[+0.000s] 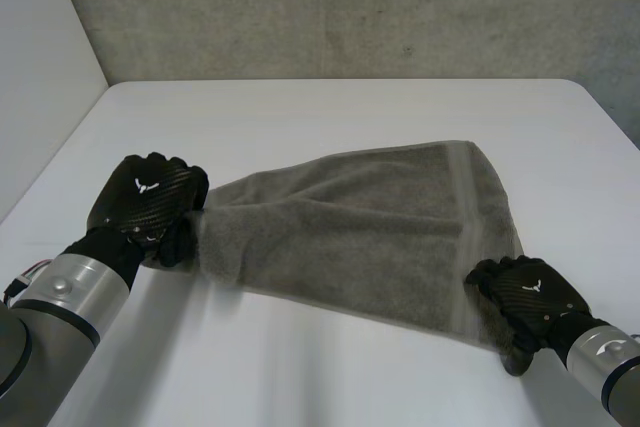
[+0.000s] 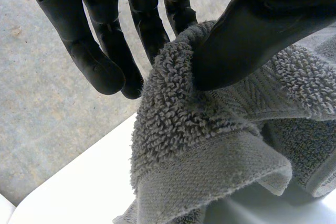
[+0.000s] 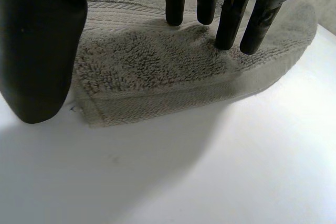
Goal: Fold the towel.
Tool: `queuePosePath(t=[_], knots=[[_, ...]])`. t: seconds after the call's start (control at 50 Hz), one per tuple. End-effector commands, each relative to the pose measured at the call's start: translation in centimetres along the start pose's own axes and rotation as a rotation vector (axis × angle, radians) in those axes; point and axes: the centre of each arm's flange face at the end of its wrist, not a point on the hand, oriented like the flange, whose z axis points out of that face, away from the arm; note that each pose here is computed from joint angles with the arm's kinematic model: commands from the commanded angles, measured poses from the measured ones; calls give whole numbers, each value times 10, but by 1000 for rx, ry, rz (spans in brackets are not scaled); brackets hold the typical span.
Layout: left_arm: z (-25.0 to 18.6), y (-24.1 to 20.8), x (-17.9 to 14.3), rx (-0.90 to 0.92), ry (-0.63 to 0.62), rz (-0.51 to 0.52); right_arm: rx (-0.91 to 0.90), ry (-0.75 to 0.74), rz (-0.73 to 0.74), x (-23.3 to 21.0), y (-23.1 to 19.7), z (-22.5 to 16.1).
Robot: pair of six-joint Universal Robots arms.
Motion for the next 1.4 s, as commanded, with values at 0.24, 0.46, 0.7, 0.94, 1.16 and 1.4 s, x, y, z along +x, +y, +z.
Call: queuePosePath(t=[0.24, 0.46, 0.7, 0.94, 1.16, 1.4], knots=[[0, 0, 0, 1, 1, 1, 30, 16, -19, 6, -5, 8], [0, 0, 2, 3, 13, 1, 47, 31, -24, 14, -10, 14], [0, -1, 2, 7, 15, 2, 44, 32, -20, 17, -10, 21], [1, -1, 1, 10, 13, 4, 62, 48, -26, 23, -15, 24], [6, -5, -4, 21, -2, 5, 96, 67, -53, 30, -27, 28], [31, -3, -15, 9, -20, 9, 174, 45, -116, 24, -52, 38]])
